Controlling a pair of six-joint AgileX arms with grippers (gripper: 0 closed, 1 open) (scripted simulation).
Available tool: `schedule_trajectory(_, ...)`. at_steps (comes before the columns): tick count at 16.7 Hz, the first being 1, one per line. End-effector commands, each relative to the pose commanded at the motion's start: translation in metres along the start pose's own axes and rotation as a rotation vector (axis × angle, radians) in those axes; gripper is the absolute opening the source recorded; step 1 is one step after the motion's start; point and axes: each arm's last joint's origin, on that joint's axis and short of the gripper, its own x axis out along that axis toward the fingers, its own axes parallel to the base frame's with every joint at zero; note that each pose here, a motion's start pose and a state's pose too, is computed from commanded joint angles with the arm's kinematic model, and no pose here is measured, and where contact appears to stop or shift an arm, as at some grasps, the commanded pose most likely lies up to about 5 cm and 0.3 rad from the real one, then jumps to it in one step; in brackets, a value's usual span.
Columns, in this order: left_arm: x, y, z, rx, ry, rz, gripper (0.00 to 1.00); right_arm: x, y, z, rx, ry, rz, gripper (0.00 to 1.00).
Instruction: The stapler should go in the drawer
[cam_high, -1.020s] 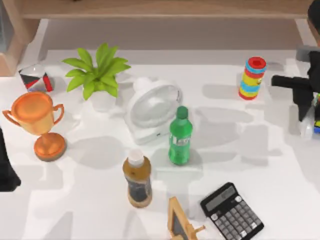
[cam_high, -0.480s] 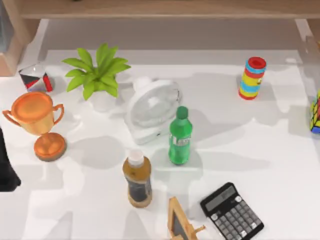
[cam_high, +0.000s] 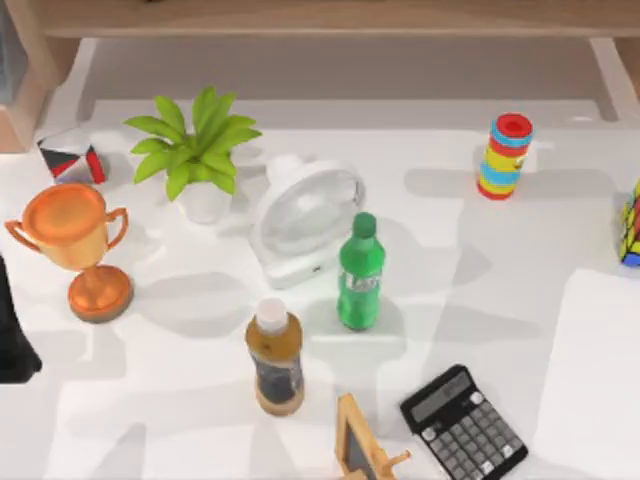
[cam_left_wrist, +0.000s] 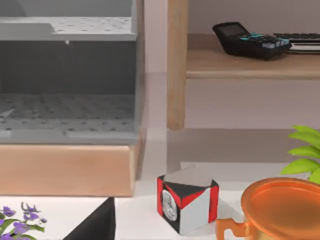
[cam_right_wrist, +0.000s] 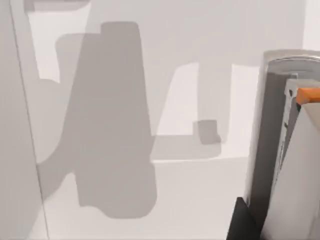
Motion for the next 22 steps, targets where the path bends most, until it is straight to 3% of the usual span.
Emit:
schedule_trajectory(4,0.0,0.0,0.0,0.0,0.0,0.0,1.0,0.045,-0.003,0.002,-0.067,0.138,0.013,0.0)
schedule_trajectory(10,0.0,0.0,0.0,0.0,0.0,0.0,1.0,0.051,-0.002,0.001,-0.074,0.157,0.017,0.0)
schedule_trajectory(18,0.0,0.0,0.0,0.0,0.0,0.0,1.0,0.003,-0.008,0.0,-0.026,-0.001,0.032,0.0)
schedule_trajectory(22,0.0,0.0,0.0,0.0,0.0,0.0,1.0,0.001,-0.014,0.0,-0.043,-0.016,0.017,0.0)
